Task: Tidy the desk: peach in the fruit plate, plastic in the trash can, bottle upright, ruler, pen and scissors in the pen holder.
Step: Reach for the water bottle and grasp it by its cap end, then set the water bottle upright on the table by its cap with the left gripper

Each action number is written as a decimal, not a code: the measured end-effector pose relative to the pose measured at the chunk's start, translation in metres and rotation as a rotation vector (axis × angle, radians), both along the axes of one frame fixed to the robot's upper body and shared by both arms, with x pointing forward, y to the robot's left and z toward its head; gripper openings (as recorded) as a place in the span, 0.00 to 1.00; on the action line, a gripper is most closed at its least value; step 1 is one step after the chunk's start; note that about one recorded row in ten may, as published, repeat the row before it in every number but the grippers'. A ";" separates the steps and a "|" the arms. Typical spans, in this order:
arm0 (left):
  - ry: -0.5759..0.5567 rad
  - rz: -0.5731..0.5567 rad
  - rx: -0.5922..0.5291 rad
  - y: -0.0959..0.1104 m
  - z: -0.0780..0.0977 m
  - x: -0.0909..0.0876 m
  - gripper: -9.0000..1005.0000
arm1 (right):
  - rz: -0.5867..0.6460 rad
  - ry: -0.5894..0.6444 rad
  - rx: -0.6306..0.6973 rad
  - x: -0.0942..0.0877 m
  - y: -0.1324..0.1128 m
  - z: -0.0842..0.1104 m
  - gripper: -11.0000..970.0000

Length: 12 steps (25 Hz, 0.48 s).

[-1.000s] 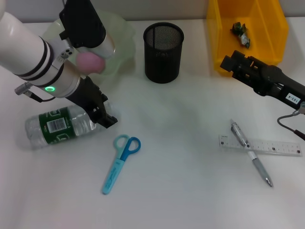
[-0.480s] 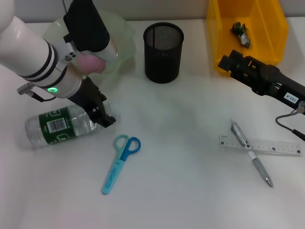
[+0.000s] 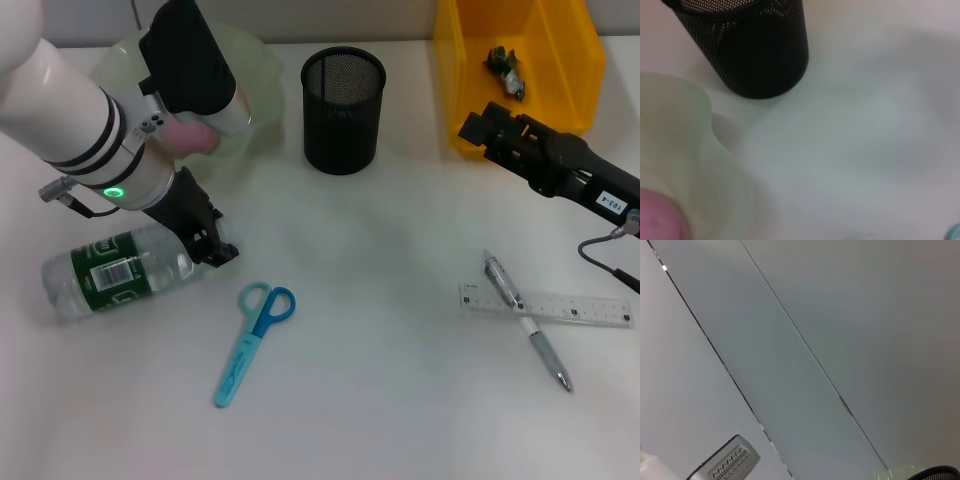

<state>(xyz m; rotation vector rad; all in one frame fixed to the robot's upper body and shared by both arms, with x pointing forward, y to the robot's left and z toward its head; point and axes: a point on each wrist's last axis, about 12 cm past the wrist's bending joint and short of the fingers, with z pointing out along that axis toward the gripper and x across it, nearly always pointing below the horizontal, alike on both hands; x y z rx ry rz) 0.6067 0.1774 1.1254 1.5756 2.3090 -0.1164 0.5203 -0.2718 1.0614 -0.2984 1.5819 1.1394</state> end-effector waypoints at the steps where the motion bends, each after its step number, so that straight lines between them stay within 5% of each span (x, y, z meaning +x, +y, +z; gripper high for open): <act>1: 0.000 0.000 0.004 0.000 0.000 0.000 0.48 | 0.001 -0.001 0.000 0.000 0.000 0.000 0.67; 12: -0.028 0.019 -0.034 -0.004 0.017 0.001 0.45 | -0.006 -0.003 0.004 0.002 0.000 0.001 0.67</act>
